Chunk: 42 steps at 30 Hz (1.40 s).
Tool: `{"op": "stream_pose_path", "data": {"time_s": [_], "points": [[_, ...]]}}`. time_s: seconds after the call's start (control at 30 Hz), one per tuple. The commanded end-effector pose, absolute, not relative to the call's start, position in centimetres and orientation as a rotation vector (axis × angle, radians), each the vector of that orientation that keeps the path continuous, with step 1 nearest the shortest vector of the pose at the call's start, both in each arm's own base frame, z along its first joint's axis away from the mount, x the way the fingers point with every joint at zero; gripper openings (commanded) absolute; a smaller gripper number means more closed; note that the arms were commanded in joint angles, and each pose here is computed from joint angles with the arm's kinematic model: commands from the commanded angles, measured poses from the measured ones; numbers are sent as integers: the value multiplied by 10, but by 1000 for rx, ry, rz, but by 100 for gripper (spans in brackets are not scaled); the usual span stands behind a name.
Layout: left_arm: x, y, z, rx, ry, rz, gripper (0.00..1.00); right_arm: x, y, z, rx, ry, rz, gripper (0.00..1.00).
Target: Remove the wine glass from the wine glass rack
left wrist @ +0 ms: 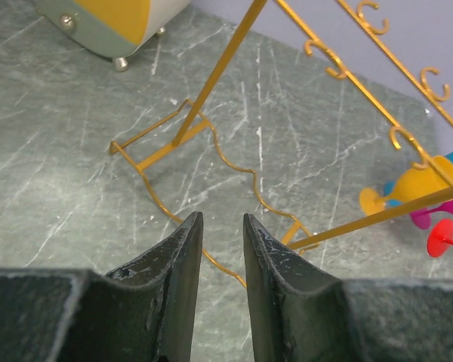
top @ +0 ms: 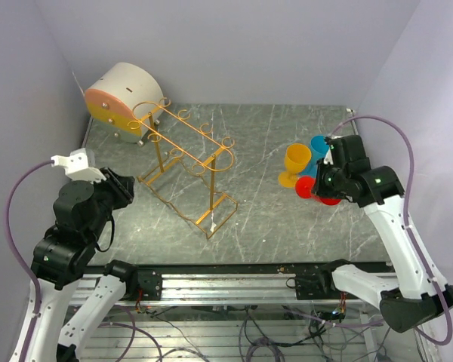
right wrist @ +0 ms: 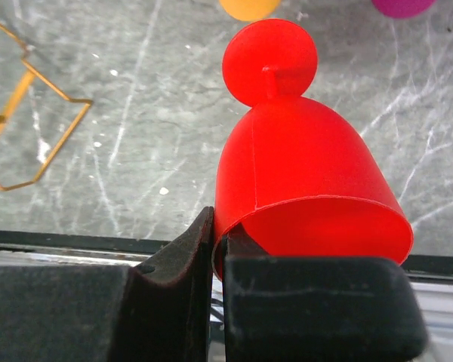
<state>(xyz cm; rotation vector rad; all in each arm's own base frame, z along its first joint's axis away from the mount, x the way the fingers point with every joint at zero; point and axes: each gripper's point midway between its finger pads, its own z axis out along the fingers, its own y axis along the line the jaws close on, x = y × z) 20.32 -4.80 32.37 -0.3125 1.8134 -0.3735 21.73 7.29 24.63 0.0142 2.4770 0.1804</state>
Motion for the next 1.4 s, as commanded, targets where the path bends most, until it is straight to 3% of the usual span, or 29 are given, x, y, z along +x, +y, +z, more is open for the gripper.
{"op": "stream_pose_path", "data": {"time_s": [0.0, 0.33, 0.73, 0.9, 1.03, 1.37], "points": [[199, -34, 314, -325, 1815, -287, 38, 231, 62, 233, 61, 2469, 82, 0], [201, -33, 289, -352, 1826, -282, 38, 251, 55, 193, 39, 2607, -85, 0], [216, -41, 256, -339, 1911, -266, 38, 286, 61, 158, 58, 2694, -14, 0], [216, -44, 254, -328, 1915, -278, 38, 298, 60, 156, 82, 2689, -34, 22], [217, -45, 254, -322, 1917, -278, 38, 309, 55, 171, 117, 2635, -64, 30], [217, -42, 253, -338, 1921, -265, 38, 321, 36, 249, 194, 2373, -127, 34]]}}
